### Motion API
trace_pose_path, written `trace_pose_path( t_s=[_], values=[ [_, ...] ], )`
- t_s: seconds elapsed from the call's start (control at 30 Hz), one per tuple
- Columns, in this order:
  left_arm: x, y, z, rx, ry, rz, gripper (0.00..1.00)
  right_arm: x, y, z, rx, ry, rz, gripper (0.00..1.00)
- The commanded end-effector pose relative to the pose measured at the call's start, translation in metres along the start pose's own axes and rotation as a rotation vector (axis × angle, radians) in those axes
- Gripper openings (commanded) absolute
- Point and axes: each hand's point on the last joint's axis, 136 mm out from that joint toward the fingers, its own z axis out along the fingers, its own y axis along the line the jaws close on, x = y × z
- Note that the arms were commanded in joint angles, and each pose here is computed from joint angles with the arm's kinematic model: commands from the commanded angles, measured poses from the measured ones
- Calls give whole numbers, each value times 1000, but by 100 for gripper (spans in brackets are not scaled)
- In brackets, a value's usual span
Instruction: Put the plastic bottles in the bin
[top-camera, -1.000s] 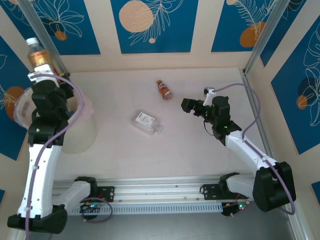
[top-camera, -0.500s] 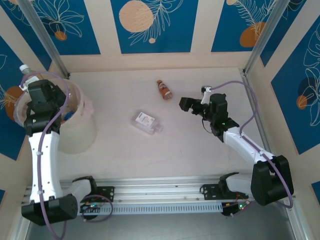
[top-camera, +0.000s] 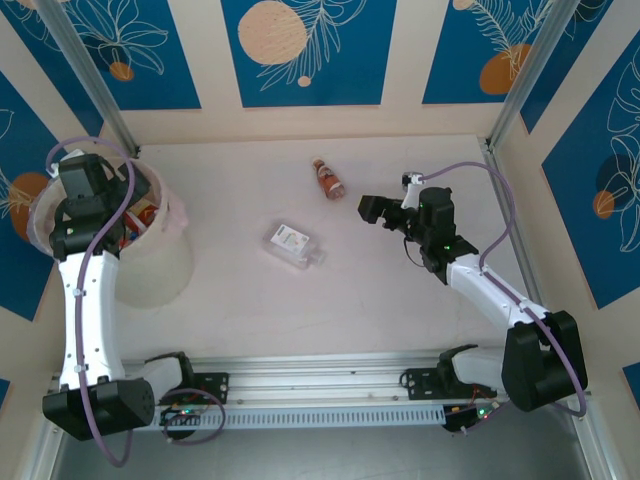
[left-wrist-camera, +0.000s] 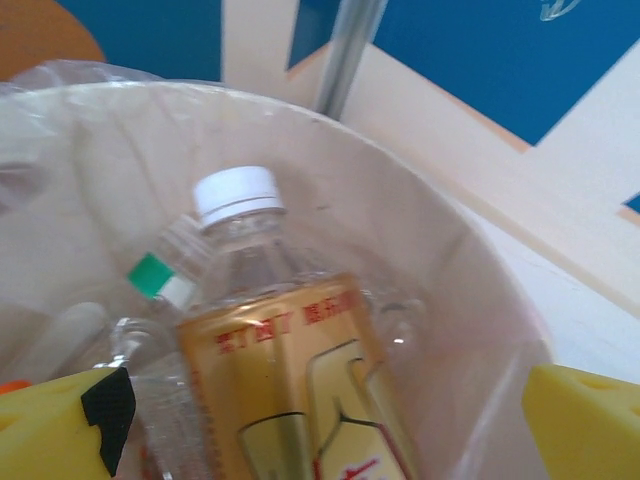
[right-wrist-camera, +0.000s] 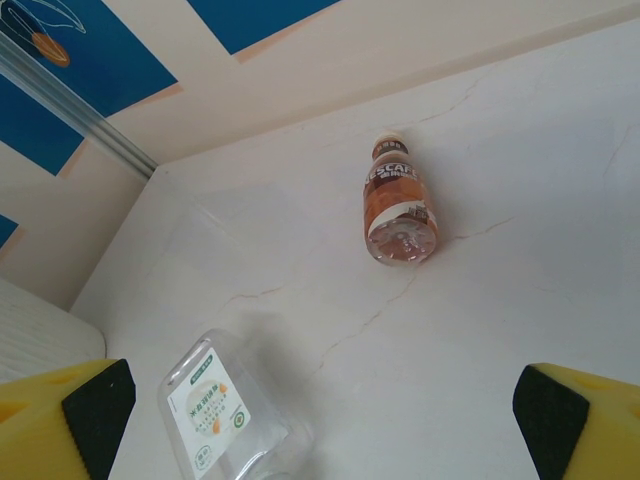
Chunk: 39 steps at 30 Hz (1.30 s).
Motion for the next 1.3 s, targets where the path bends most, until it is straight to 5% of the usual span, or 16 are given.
trace_pose_path(
  t_s=[0.0, 0.2, 0.33, 0.73, 1.1, 1.27],
  values=[
    [-6, -28, -2, 162, 11, -54, 100, -6, 5, -4, -5, -17, -26, 99],
    [16, -62, 19, 345, 110, -110, 100, -2, 3, -3, -4, -9, -21, 99],
    [16, -54, 29, 290, 107, -98, 100, 0, 3, -3, -4, -4, -21, 99],
    [-13, -116, -61, 627, -34, 5, 100, 5, 0, 2, 3, 28, -38, 99],
    [57, -220, -106, 1000, 152, 226, 100, 28, -23, 74, 71, 363, -117, 99],
    [87, -236, -106, 1084, 232, 243, 100, 30, -40, 129, 145, 494, -154, 100]
  ],
)
